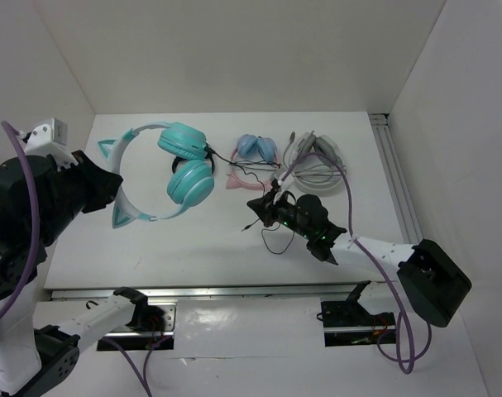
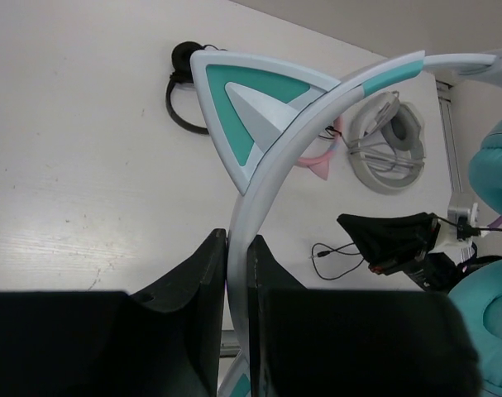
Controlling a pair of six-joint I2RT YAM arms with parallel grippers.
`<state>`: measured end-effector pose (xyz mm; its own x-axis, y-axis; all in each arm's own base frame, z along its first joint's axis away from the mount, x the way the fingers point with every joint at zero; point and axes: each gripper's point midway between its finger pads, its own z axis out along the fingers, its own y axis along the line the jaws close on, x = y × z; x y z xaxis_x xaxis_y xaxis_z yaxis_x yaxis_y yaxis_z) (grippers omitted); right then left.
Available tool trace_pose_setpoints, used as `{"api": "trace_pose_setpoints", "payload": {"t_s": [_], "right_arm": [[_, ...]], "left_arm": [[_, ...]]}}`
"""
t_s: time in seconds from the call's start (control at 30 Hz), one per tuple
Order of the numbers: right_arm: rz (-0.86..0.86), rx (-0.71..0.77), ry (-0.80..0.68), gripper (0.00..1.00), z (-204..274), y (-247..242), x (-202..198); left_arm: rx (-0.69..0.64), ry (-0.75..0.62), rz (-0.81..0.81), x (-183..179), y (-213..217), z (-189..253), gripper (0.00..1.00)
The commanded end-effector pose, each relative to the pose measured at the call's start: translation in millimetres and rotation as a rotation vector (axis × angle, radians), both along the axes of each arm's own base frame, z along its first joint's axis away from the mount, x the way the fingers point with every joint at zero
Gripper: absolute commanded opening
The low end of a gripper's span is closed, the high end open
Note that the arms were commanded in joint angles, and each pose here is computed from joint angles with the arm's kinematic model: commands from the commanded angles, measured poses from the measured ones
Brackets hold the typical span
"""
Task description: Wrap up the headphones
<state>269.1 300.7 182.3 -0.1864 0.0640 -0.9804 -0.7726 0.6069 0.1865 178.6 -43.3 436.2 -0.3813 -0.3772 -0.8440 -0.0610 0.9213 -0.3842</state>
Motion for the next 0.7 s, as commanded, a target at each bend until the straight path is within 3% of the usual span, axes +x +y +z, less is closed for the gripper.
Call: {"api": "trace_pose_setpoints", "payload": {"t_s": [0.0,0.03,0.13,0.2,0.23,0.3,0.33,0.37,0.4,0.47,0.5,0.57,0.6,0.67], "right_arm": [[-0.23,0.024,-0.01,0.0,25.7,-15.0,26.0],[-0.261,-0.053,0.043,0.0,4.7,-15.5,27.0],[-0.056,-0.121,0.015,0.0,-1.3,12.9,-4.7],[-0.129,-0.035,0.004,0.0,20.6,8.8,-1.8],[-0.052,-0.056,0.027,0.0,22.4,17.3,-15.1],[0.053,-0.031,-0.064,0.0,38.8,18.1,-45.1],[-0.089,-0.003,-0.093,0.0,49.2,6.4,-32.3],[-0.276,-0.102,-0.052,0.0,31.2,-11.6,-14.1],[-0.421,-0.133,-0.075,0.0,65.4,-17.1,2.2],[-0.363,-0.262,-0.054,0.0,66.7,-6.7,-15.2],[-0.133,-0.235,-0.113,0.0,80.6,23.5,-54.4],[-0.025,-0.044,-0.181,0.0,128.7,25.3,-82.4],[-0.11,0.058,-0.184,0.0,156.8,-0.4,-80.3],[-0.387,0.073,-0.161,0.0,165.6,-42.8,-52.0]], "left_arm": [[-0.118,-0.136,0.089,19.5,1.8,31.3,0.0],[-0.126,-0.136,0.109,22.7,3.4,30.2,0.0],[-0.103,-0.11,0.144,44.3,2.8,19.0,0.0],[-0.097,-0.086,0.11,49.1,-4.6,20.3,0.0],[-0.1,-0.074,0.093,51.5,-8.8,18.2,0.0],[-0.097,-0.111,0.075,53.6,-10.8,24.4,0.0],[-0.087,-0.112,0.071,53.6,-10.4,24.2,0.0],[-0.086,-0.109,0.071,55.4,-11.0,27.1,0.0],[-0.082,-0.099,0.071,55.7,-11.1,26.9,0.0],[-0.084,-0.1,0.038,52.0,-15.4,29.2,0.0],[-0.081,-0.101,0.046,52.3,-13.9,29.3,0.0],[-0.077,-0.113,0.066,52.4,-9.9,30.1,0.0],[-0.08,-0.121,0.066,51.3,-9.5,33.3,0.0],[-0.08,-0.12,0.066,47.2,-8.2,32.8,0.0]]}}
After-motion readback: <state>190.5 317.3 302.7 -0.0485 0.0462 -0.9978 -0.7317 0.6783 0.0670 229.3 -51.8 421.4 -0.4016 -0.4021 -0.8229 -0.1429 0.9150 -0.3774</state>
